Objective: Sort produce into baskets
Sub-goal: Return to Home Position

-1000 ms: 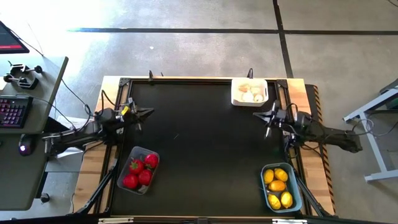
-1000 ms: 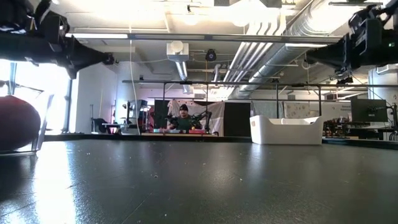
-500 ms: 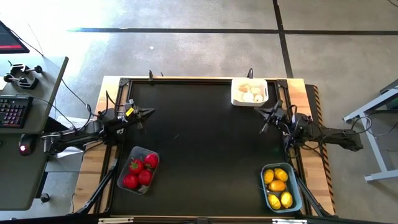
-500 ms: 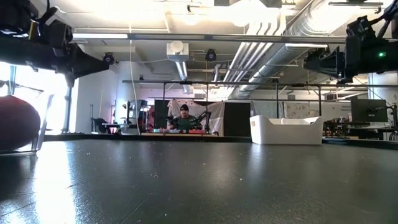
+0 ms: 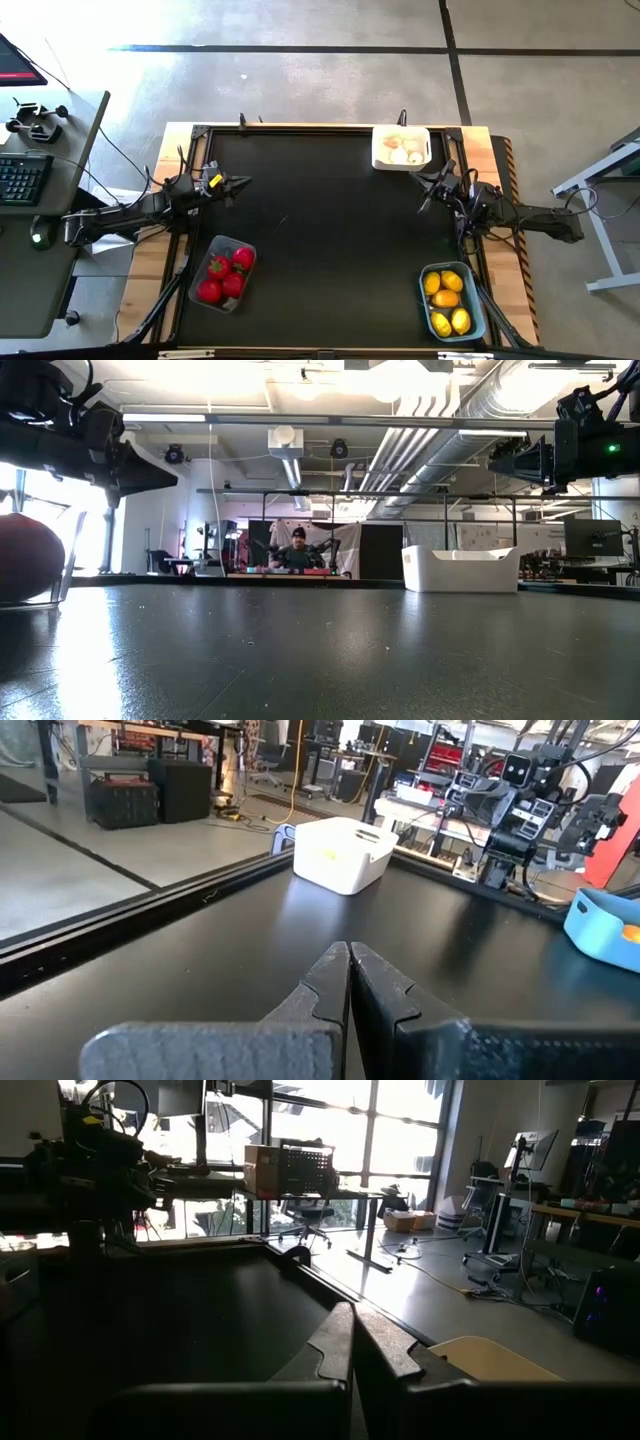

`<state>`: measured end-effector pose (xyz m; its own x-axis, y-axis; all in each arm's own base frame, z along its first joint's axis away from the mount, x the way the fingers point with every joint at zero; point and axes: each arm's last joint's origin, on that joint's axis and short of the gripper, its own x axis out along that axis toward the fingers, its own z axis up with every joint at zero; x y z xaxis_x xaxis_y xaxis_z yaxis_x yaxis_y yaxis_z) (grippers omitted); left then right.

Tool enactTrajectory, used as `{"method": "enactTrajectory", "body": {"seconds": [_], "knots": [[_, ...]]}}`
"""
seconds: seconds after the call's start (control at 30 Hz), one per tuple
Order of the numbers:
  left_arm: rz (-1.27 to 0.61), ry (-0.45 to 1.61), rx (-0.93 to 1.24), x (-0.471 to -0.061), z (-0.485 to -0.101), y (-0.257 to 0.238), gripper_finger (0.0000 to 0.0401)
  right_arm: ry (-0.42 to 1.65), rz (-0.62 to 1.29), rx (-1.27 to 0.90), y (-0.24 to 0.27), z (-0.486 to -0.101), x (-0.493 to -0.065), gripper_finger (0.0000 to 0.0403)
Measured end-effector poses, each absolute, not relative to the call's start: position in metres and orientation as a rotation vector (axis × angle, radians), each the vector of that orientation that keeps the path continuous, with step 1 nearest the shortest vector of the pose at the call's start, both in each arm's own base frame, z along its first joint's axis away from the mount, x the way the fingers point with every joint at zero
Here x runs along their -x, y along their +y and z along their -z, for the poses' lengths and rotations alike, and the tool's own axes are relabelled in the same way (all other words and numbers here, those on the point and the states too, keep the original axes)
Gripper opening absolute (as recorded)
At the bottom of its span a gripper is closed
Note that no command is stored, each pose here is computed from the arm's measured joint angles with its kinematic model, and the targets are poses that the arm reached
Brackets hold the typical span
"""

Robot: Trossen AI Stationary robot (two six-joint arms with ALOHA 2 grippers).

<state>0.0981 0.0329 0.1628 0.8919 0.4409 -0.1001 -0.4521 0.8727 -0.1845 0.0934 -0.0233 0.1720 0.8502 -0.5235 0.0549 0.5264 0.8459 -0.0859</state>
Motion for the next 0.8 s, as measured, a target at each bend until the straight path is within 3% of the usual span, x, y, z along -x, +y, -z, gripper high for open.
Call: {"method": "enactTrajectory", "body": {"seconds": [0.8], "knots": [[-0.467,0.054,0.208,-0.0981,-0.1629,0.033,0.0,-0.029,0.55,0.1,-0.0232,-0.1719,-0.0935,0.0]]}}
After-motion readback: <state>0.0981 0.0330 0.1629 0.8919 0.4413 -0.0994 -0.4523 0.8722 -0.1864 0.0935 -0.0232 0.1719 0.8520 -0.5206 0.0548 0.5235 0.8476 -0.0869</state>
